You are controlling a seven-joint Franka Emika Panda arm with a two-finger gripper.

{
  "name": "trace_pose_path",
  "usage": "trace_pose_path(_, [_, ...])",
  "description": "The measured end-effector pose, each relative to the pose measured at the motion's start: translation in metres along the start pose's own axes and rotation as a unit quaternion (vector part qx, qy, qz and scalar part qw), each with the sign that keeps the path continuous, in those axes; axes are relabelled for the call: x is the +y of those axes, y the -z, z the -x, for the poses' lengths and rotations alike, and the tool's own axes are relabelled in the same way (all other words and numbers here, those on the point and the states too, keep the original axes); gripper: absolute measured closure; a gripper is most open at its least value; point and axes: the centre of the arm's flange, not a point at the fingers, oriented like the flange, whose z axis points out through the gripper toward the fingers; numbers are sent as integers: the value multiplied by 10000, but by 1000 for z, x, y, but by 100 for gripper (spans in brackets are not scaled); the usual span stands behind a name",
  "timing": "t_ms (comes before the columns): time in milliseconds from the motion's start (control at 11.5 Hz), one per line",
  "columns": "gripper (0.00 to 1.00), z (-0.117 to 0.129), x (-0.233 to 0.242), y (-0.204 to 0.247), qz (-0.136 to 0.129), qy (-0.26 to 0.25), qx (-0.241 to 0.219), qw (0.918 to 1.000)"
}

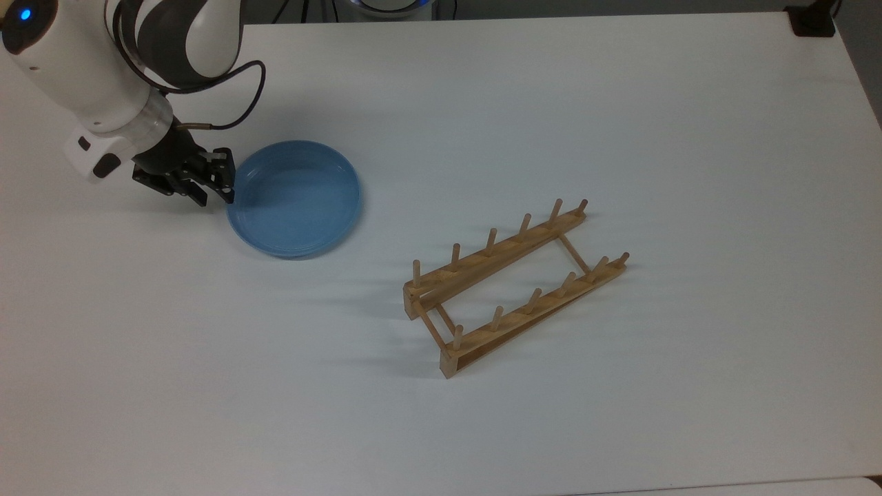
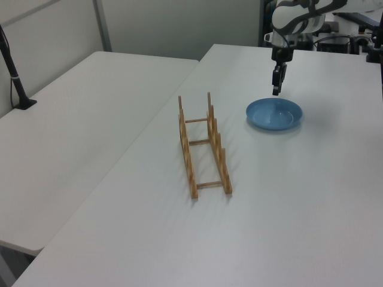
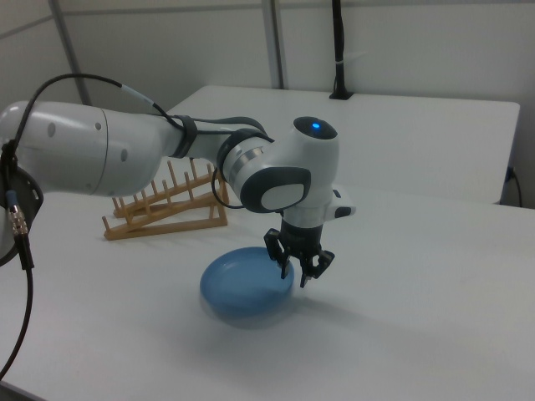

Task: Place plate in plate rack
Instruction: 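Close the gripper on the blue plate's rim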

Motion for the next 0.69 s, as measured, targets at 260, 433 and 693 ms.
trace_pose_path(260, [58, 0, 1, -8, -9, -2, -63, 10000])
trace_pose_path(433, [59, 0, 1, -12, -12, 3, -92, 10000])
trace_pose_path(693, [76, -2, 0, -19, -19, 29, -147, 9999])
